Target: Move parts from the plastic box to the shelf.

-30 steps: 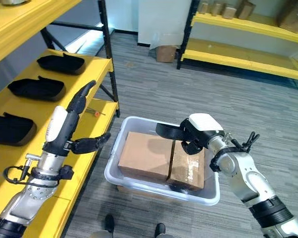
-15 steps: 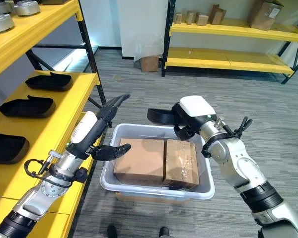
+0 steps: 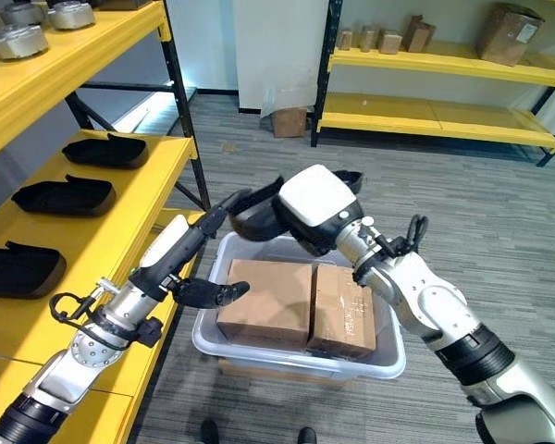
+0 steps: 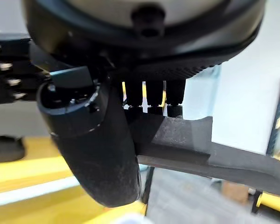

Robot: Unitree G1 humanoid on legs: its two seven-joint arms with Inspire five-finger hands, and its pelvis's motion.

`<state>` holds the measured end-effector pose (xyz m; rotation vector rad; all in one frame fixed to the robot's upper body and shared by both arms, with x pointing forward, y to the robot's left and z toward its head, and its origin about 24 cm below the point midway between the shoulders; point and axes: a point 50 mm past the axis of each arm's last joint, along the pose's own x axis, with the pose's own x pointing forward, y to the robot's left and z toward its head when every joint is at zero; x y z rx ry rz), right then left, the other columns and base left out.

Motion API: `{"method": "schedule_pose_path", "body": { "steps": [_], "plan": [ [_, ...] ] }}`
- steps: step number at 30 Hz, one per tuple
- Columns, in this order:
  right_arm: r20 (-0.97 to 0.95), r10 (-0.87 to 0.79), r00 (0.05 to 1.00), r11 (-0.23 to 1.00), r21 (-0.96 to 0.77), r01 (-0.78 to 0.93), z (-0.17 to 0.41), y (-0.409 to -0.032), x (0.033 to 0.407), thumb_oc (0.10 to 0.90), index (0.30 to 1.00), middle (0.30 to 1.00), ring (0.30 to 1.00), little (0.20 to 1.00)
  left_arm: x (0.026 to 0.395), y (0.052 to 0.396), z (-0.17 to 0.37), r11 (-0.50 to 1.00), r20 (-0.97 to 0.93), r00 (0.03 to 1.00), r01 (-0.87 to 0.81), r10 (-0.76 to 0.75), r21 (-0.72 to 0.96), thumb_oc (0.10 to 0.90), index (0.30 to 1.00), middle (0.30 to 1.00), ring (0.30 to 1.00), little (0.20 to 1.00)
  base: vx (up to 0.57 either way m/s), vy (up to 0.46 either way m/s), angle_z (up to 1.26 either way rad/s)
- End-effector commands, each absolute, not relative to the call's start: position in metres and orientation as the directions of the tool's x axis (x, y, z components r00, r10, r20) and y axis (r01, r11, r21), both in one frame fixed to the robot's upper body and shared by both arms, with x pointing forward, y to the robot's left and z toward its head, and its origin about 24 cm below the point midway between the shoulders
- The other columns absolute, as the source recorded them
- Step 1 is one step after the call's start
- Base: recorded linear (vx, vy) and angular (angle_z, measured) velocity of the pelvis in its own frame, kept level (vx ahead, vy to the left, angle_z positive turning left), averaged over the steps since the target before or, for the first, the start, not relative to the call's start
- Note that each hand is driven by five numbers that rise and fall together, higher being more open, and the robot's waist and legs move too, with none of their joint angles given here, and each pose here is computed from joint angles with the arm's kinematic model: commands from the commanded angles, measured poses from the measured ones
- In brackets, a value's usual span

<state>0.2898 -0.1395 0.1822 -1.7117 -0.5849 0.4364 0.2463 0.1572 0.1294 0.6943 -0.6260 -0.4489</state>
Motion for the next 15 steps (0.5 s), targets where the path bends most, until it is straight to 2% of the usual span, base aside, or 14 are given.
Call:
{"method": "schedule_pose_path", "body": {
  "steps": [1,4,5,8,15],
  "plan": [
    [0.073,0.540,0.838,-0.128,-0.978,0.168,0.222,-0.139,0.298,0.400,0.300,0.300,0.300,0.300,0.247,0.164,0.163,0.699,0.551,0.650,-0.042,-0.524,0.714,0.900,1.000,1.000,1.000,1.000,0.00,0.000,0.00],
    [-0.048,0.513,0.857,-0.136,-0.990,0.026,0.211,-0.143,0.297,0.400,0.300,0.300,0.300,0.300,0.249,0.175,0.169,0.640,0.612,0.629,-0.226,-0.479,0.734,0.900,1.000,1.000,1.000,1.000,0.00,0.000,0.00],
    [-0.122,0.484,0.867,-0.116,-0.990,-0.075,0.205,-0.146,0.300,0.400,0.300,0.300,0.300,0.300,0.252,0.183,0.172,0.605,0.644,0.618,-0.320,-0.451,0.729,0.900,1.000,1.000,1.000,1.000,0.00,0.000,0.00],
    [-0.219,0.435,0.874,-0.076,-0.975,-0.207,0.198,-0.150,0.306,0.400,0.300,0.300,0.300,0.300,0.253,0.186,0.175,0.547,0.682,0.570,-0.424,-0.458,0.722,0.900,1.000,1.000,1.000,1.000,0.01,-0.009,0.00],
    [-0.230,0.426,0.875,0.001,-0.967,-0.255,0.202,-0.148,0.314,0.400,0.300,0.300,0.300,0.300,0.256,0.181,0.177,0.359,0.688,0.410,-0.630,-0.598,0.688,0.900,1.000,1.000,1.000,1.000,0.00,0.000,0.00]
  ]
}}
